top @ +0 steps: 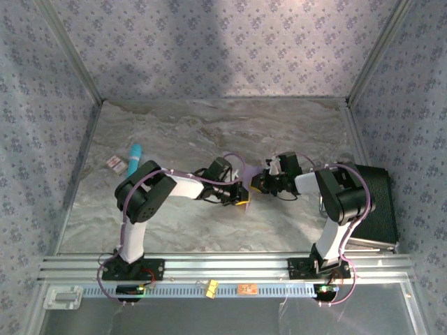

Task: Fold a paper plane with a square sheet of paper (pick it up from the middle)
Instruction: Fold the wing for the fifth time at the center of the table.

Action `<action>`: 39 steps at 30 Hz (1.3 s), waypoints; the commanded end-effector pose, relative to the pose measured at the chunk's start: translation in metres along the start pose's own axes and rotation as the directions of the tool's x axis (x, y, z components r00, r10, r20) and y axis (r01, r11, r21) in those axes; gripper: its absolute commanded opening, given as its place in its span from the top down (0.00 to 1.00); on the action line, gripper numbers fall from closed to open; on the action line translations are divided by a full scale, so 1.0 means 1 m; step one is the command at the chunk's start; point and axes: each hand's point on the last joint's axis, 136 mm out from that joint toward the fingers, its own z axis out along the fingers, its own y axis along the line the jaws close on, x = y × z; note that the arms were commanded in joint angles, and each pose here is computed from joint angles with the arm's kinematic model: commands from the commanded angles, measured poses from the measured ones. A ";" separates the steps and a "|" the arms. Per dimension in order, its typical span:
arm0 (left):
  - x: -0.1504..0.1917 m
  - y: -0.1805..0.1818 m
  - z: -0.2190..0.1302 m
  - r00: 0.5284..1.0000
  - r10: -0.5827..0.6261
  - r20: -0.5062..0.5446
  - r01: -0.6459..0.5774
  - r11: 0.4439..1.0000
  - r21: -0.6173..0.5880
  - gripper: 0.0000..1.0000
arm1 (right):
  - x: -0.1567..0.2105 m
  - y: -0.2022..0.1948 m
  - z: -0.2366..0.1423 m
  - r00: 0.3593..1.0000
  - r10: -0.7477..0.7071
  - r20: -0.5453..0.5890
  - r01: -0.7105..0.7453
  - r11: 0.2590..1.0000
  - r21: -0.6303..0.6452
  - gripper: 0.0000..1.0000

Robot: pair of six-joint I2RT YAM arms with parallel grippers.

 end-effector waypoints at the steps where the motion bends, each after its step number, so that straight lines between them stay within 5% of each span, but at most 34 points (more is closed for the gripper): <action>1: 0.035 0.023 -0.001 0.993 -0.061 -0.097 0.052 0.995 -0.085 0.94 | 0.018 -0.040 0.006 0.998 0.067 -0.019 -0.063 0.985 0.159 0.92; 6: 0.039 0.023 -0.002 0.992 -0.059 -0.107 0.050 0.995 -0.081 0.98 | 0.020 -0.044 0.006 0.997 0.077 -0.023 -0.072 0.981 0.178 0.93; 14: 0.047 0.026 -0.008 0.992 -0.060 -0.111 0.051 0.995 -0.081 0.89 | 0.021 -0.046 0.007 0.996 0.081 -0.024 -0.075 0.978 0.193 0.94; 18: 0.052 0.024 -0.007 0.990 -0.047 -0.132 0.038 0.997 -0.066 1.00 | 0.022 -0.047 0.008 0.996 0.083 -0.028 -0.076 0.977 0.199 0.94; 28: 0.058 0.027 -0.009 0.988 -0.046 -0.150 0.034 0.996 -0.081 0.93 | 0.023 -0.048 0.008 0.996 0.085 -0.030 -0.076 0.973 0.218 0.95; 35: 0.063 0.029 -0.011 0.986 -0.035 -0.163 0.020 0.996 -0.092 1.00 | 0.024 -0.050 0.007 0.996 0.087 -0.035 -0.076 0.971 0.228 0.95; 39: 0.065 0.030 -0.012 0.985 -0.036 -0.167 0.020 0.995 -0.099 0.92 | 0.025 -0.051 0.006 0.995 0.090 -0.034 -0.079 0.969 0.235 0.95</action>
